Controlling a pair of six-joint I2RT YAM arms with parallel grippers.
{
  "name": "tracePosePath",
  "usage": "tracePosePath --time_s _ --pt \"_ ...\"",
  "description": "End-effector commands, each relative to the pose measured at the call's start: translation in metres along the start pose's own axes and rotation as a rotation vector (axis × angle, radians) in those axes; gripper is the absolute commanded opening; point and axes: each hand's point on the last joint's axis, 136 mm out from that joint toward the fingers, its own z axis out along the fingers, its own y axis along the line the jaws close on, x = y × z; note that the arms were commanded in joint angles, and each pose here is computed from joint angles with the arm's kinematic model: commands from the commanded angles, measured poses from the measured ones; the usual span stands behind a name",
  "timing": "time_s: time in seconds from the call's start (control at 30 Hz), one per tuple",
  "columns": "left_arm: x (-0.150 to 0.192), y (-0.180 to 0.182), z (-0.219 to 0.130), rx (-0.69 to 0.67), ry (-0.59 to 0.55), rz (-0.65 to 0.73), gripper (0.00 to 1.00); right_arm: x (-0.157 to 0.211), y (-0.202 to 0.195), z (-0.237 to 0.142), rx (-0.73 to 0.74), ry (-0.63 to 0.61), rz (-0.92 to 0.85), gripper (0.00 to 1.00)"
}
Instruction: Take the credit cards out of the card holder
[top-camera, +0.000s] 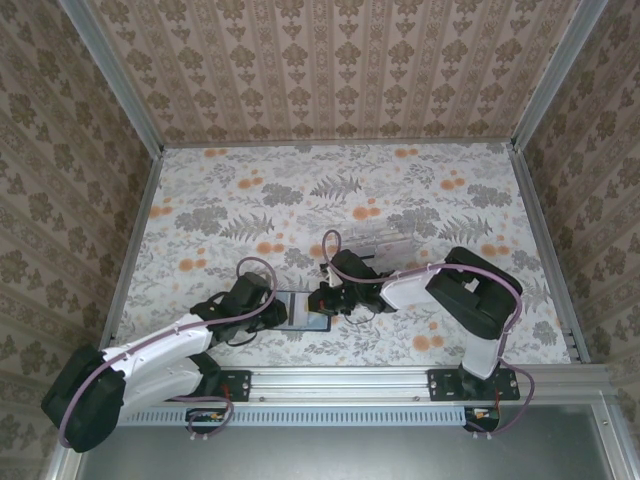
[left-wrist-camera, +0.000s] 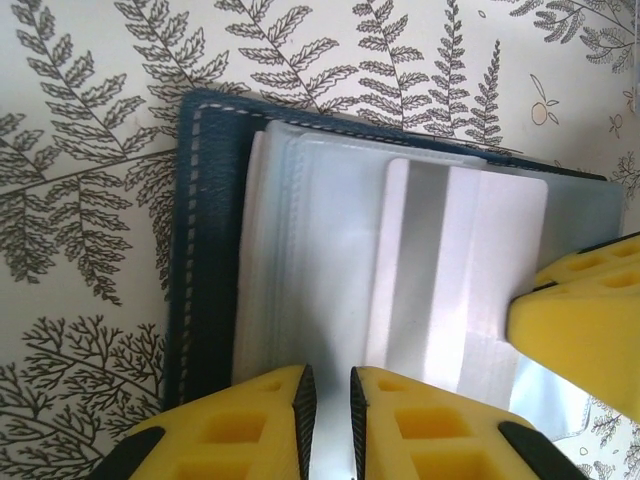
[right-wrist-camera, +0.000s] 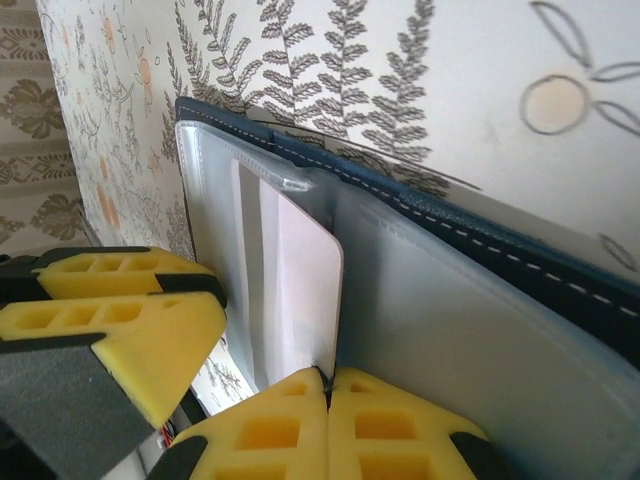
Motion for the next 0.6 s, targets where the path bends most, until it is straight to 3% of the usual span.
tracePosePath --time_s 0.0,0.57 --pt "0.009 0.023 -0.002 -0.105 0.032 -0.029 0.21 0.004 -0.020 -0.012 0.038 -0.006 0.051 0.00" --pt "0.006 0.020 -0.004 -0.099 0.032 -0.025 0.21 0.005 -0.040 -0.041 0.022 -0.010 0.053 0.00"
